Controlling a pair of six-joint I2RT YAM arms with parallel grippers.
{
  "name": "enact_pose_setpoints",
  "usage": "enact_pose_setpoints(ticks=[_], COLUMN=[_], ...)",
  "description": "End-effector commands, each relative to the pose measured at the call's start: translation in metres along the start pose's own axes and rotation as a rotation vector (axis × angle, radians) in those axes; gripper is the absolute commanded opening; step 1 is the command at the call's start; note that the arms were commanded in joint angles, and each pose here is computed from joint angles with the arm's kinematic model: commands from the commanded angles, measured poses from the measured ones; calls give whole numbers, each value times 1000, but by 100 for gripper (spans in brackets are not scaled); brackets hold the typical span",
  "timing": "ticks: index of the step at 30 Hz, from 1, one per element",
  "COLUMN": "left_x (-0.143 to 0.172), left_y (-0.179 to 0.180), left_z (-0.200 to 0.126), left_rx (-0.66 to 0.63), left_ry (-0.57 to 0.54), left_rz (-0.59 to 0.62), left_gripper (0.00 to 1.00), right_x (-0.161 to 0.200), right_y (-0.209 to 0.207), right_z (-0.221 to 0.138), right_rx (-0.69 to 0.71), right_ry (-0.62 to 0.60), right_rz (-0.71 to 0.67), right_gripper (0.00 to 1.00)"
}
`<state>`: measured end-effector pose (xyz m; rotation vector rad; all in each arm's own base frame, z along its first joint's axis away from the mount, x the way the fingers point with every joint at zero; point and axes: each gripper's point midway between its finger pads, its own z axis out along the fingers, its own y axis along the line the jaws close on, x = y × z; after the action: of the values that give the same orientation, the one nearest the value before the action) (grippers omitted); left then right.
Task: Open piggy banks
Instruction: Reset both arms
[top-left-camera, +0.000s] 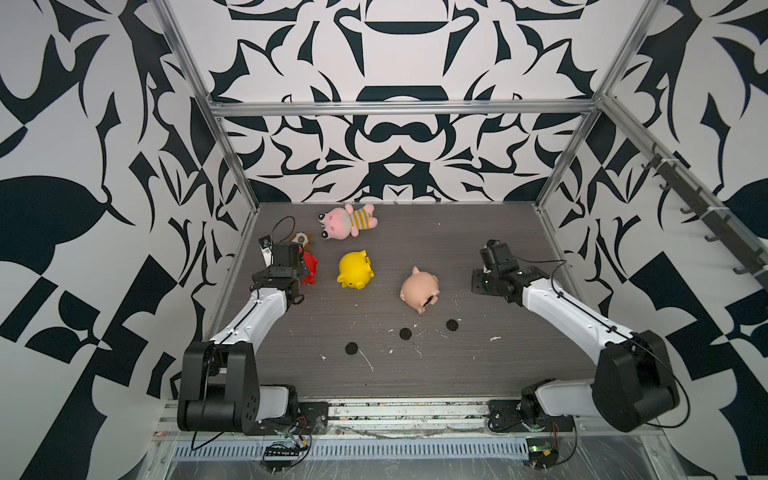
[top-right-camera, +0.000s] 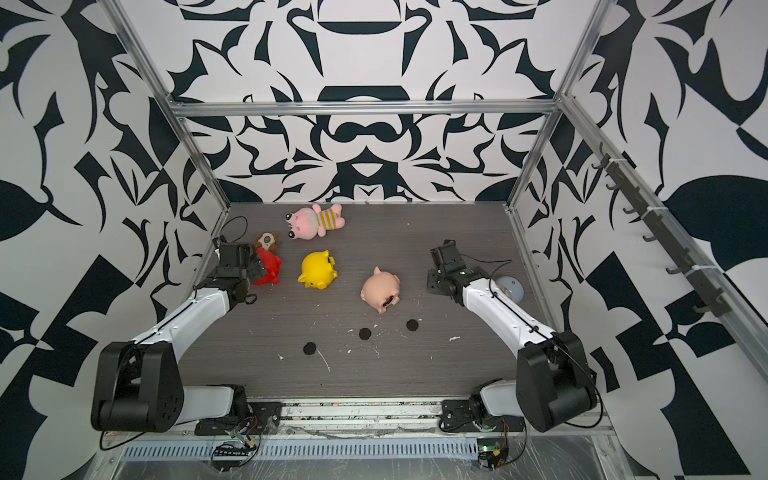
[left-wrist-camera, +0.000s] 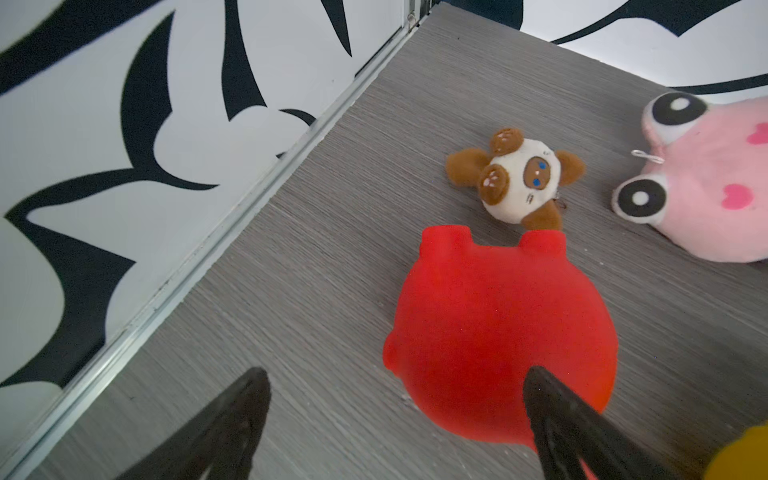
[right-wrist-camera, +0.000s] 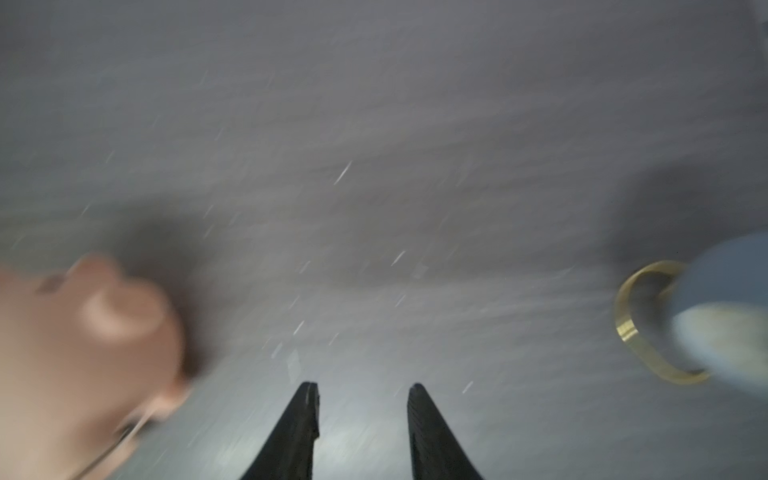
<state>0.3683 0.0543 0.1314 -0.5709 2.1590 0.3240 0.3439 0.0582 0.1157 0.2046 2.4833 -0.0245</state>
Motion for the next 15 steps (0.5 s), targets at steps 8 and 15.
enact_pose_setpoints(ticks=[8,15], left_x=[0,1], left_y=[-15,-18], left_z=[21,26], left_rx=[67,160], left_ry=[-180,-268], left_rz=[141,101], left_gripper=[99,99], right_x=[-39,-31], right_y=[-61,-63], right_z=[45,48], right_rx=[219,116], right_ry=[-335,-549], right_rz=[-100,-68], right_gripper=[38,38])
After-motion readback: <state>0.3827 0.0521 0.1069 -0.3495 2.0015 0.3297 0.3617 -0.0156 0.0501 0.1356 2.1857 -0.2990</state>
